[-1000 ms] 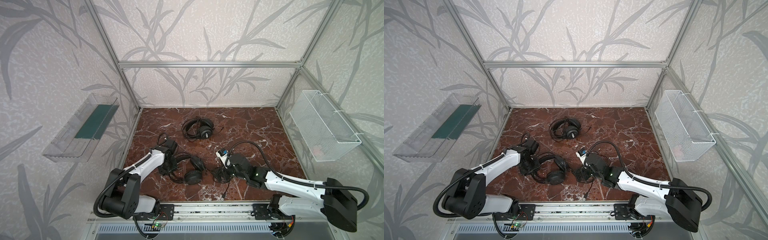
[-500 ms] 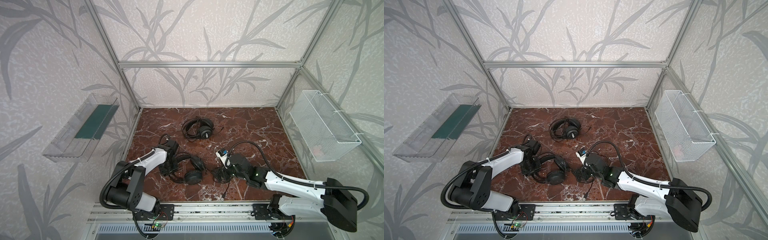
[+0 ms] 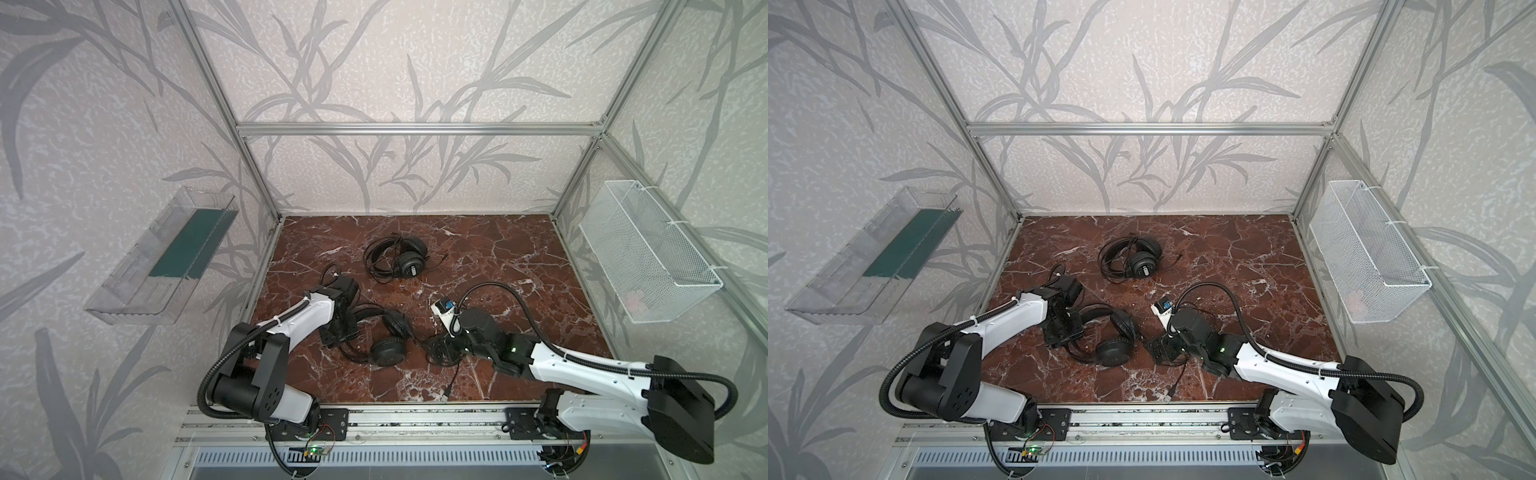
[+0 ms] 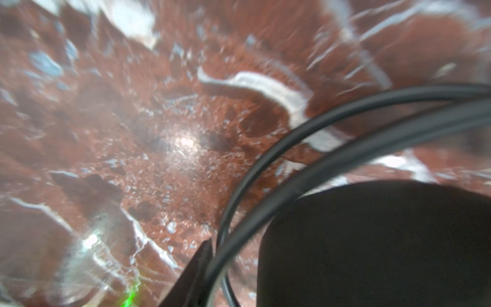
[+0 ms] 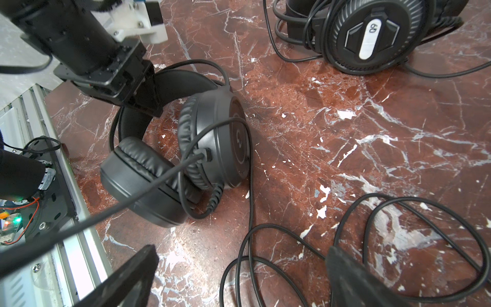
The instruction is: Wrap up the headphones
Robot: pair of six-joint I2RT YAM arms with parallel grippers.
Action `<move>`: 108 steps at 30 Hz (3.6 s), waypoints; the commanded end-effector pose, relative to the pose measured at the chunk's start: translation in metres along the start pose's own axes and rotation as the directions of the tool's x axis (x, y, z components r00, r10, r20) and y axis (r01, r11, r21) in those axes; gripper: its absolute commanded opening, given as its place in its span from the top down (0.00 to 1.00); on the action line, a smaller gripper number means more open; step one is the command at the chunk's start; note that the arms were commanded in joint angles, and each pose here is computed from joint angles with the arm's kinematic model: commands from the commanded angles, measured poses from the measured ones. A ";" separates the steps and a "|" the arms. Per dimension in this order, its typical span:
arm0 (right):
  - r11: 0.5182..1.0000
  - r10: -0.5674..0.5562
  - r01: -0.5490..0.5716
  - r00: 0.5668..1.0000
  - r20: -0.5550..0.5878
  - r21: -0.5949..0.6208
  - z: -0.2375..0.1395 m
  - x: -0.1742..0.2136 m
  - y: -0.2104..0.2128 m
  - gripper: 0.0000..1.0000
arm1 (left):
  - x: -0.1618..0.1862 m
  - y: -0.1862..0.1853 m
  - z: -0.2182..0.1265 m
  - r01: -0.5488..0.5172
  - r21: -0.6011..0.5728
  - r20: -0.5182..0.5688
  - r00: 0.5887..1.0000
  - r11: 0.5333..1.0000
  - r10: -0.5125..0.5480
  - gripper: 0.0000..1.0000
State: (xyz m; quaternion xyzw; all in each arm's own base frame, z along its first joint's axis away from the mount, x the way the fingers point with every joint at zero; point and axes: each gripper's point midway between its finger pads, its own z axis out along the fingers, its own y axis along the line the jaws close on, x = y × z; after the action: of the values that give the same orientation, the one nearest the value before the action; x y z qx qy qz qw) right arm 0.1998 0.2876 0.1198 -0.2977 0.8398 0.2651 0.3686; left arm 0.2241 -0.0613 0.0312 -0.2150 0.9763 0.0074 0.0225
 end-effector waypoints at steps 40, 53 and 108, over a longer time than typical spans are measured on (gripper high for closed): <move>0.996 -0.064 0.066 0.997 0.038 -0.052 -0.007 -0.009 0.022 0.01 | -0.095 -0.040 -0.010 -0.340 -0.208 0.107 0.924 0.917 0.367 0.18; 0.996 -0.054 0.056 0.998 0.033 -0.076 -0.006 -0.007 0.025 0.01 | -0.122 -0.063 0.007 -0.425 -0.154 0.104 0.891 0.892 0.443 0.15; 0.993 -0.050 0.093 0.883 0.466 -0.070 -0.107 -0.096 0.021 0.01 | -0.011 -0.049 -0.221 -0.249 0.583 0.348 0.937 0.773 0.039 1.00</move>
State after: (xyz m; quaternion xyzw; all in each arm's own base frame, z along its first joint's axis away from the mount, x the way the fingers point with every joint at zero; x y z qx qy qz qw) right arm 0.1824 0.2606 0.2373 -0.2782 0.7182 0.3437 0.5372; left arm 0.2577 -0.0922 0.2283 -0.1435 0.9373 -0.2201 0.2292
